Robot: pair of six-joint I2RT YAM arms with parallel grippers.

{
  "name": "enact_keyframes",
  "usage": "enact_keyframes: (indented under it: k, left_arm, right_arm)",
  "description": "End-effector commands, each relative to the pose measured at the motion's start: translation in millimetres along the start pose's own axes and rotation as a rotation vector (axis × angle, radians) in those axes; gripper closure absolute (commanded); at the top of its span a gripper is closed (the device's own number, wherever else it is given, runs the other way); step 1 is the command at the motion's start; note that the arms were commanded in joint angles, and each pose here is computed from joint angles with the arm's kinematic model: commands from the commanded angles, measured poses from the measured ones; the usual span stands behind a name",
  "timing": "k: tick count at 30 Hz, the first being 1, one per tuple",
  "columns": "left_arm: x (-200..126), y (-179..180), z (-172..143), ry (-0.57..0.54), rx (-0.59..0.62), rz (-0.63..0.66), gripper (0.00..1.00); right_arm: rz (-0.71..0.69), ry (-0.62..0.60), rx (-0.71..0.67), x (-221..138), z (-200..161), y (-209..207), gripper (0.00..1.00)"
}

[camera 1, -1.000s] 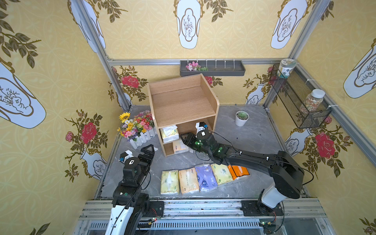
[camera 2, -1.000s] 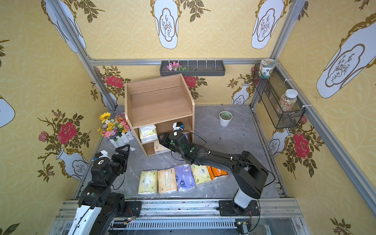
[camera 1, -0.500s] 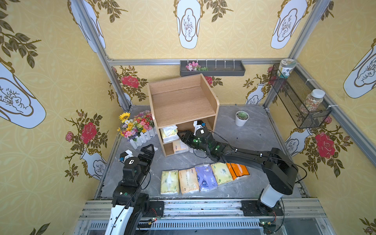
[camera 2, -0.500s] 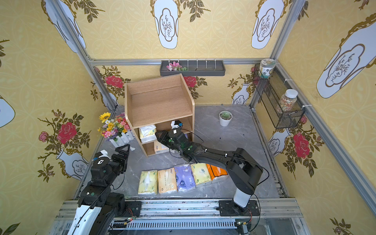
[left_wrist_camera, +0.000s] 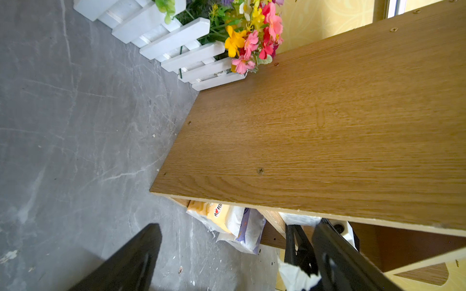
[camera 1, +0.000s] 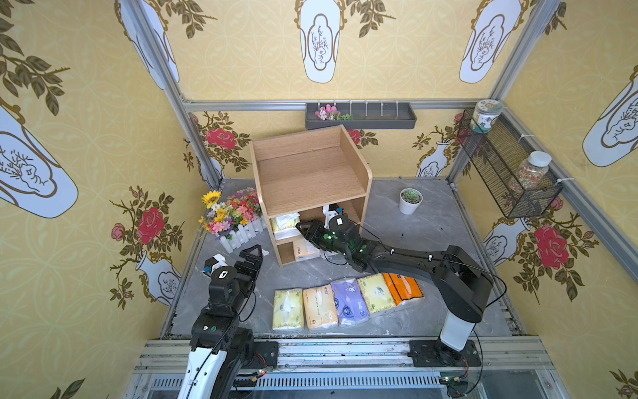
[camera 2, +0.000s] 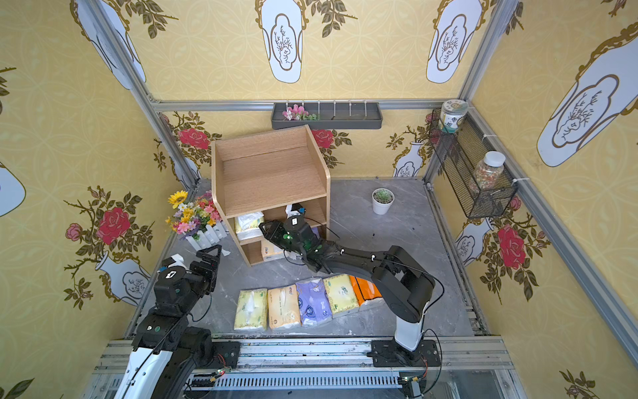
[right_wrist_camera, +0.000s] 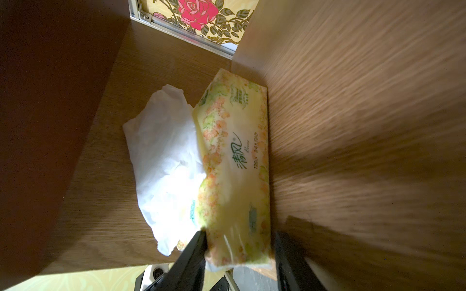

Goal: Remove the tissue boxes from the shelf
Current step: Pick up a box of tissues from the shelf.

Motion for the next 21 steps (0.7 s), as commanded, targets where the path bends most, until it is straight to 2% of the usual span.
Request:
enact_keyframes:
  k: [1,8,12,21]
  left_arm:
    - [0,-2,0,0.000,0.010,-0.014,0.01]
    - [0,-3,0,0.001,0.009,-0.016,0.01]
    - [0,-3,0,0.001,0.008,-0.015,0.01]
    - [-2,-3,1,-0.002,0.006,-0.017,0.01]
  right_arm:
    - [0.067,-0.018,-0.022,1,7,19,0.52]
    - [0.066,-0.020,-0.024,8,12,18,0.53]
    - [0.055,0.005,-0.023,17,8,13,0.57]
    - [0.043,0.034,0.002,23,2,5,0.84]
Point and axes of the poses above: each gripper's point midway between its finger pads, its own x axis out along the fingers, its own y axis along the line the jaws close on, z = x × y, the point moved 2 cm from there along -x, back along the fingers, and after that the axes turned 1 degree about x, right-handed, at the moved point
